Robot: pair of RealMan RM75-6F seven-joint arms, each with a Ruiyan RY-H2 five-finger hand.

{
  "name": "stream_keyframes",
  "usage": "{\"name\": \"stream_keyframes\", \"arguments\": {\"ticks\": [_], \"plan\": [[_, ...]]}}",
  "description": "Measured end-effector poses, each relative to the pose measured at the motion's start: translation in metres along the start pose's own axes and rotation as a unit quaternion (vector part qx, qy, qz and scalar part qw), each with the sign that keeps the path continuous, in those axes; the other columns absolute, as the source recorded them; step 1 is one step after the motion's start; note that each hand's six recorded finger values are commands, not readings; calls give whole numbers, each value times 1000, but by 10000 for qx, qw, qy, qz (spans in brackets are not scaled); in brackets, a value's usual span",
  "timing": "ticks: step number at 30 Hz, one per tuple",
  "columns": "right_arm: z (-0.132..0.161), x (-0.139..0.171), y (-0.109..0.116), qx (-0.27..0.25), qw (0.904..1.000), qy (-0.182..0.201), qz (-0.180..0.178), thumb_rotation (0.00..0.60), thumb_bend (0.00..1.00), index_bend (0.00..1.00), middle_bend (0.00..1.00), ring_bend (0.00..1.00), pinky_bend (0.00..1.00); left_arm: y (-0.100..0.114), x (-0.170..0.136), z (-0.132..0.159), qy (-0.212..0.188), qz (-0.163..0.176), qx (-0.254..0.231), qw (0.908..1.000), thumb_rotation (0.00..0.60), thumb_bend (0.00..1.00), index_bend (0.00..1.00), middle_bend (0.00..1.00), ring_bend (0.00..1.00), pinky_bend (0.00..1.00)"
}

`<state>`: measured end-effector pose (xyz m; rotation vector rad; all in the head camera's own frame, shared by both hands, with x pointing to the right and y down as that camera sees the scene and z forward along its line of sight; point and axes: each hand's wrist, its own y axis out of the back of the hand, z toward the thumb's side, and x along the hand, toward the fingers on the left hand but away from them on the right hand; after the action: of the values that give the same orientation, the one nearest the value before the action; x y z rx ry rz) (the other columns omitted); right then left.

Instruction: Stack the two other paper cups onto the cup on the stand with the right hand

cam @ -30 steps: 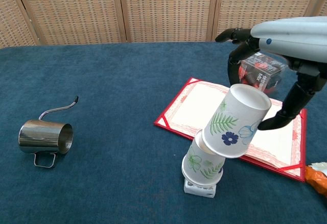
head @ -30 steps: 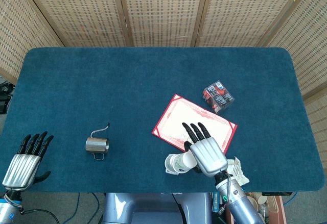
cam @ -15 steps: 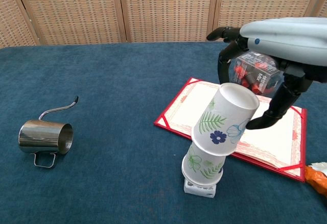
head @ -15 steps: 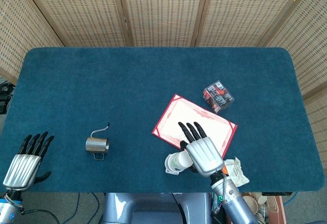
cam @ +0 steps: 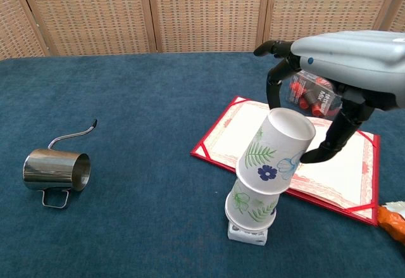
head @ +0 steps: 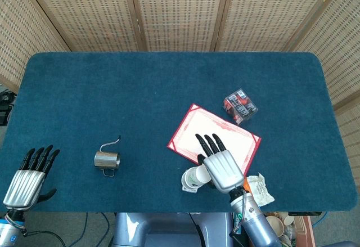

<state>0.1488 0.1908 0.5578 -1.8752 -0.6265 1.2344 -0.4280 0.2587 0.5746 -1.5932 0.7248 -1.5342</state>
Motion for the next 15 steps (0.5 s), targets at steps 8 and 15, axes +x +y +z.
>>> {"name": "stream_keyframes", "arguments": {"ticks": [8, 15], "plan": [[5, 1, -4, -66, 10000, 53, 31, 600, 101, 519, 7, 0, 0, 0, 0, 0, 4, 3, -6, 10000, 600, 185, 0, 0, 0, 0], [6, 1, -12, -28, 9999, 62, 101, 600, 101, 375, 0, 0, 0, 1, 0, -1, 15, 0, -16, 10000, 600, 184, 0, 0, 0, 0]]}}
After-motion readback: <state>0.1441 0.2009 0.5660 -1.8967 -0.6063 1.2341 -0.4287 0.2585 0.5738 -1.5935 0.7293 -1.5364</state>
